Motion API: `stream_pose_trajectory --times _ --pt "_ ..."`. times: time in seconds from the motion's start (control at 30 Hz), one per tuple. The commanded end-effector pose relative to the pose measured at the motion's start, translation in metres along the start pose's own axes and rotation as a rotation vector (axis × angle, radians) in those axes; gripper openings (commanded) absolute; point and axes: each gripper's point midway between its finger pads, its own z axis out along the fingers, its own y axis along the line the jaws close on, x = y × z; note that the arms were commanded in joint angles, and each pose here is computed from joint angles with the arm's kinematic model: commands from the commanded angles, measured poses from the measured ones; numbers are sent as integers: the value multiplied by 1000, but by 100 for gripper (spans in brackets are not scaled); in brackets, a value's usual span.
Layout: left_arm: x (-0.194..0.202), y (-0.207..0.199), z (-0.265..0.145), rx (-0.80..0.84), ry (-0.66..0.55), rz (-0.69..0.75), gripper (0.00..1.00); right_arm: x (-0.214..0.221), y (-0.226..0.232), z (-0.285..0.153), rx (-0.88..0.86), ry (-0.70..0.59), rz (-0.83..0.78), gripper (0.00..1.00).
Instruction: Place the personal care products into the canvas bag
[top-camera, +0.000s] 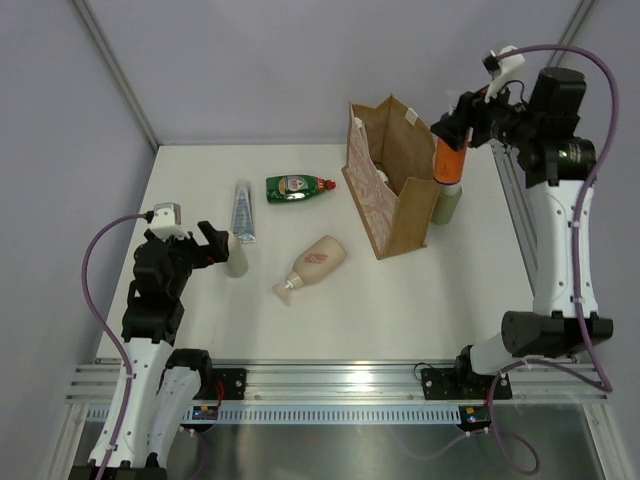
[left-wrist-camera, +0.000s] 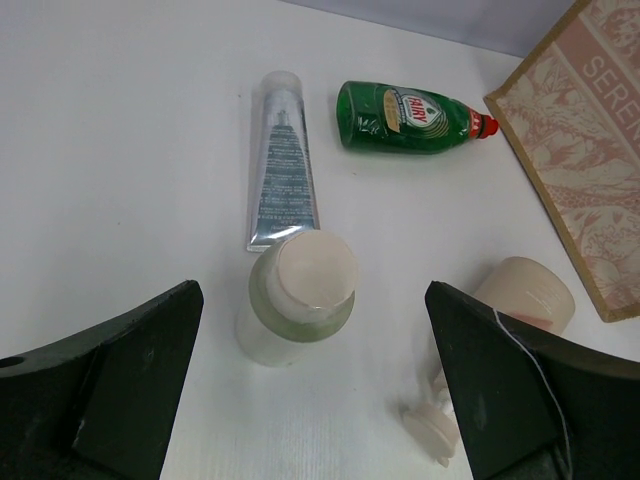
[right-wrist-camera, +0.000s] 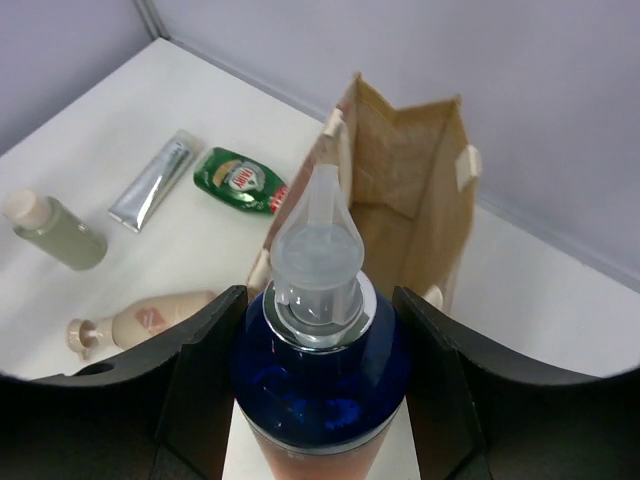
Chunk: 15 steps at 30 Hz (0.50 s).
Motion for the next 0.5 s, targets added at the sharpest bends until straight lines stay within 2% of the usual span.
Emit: stream_pose_trajectory --times 0.0,0.07,0.17,0.4,0.47 --pt "-34 -21 -6 103 -122 43 99 -18 -20 64 0 -49 -4 0" --pt "-34 -25 -7 123 -126 55 99 -4 -31 101 -4 -12 20 0" --pt "-34 -27 -8 135 -130 65 99 19 -40 134 -12 38 48 0" --pt "-33 -34 -7 175 -124 70 99 45 -40 166 -20 100 60 0" --pt "-32 -38 -7 197 -117 72 99 73 -36 172 -37 166 66 0"
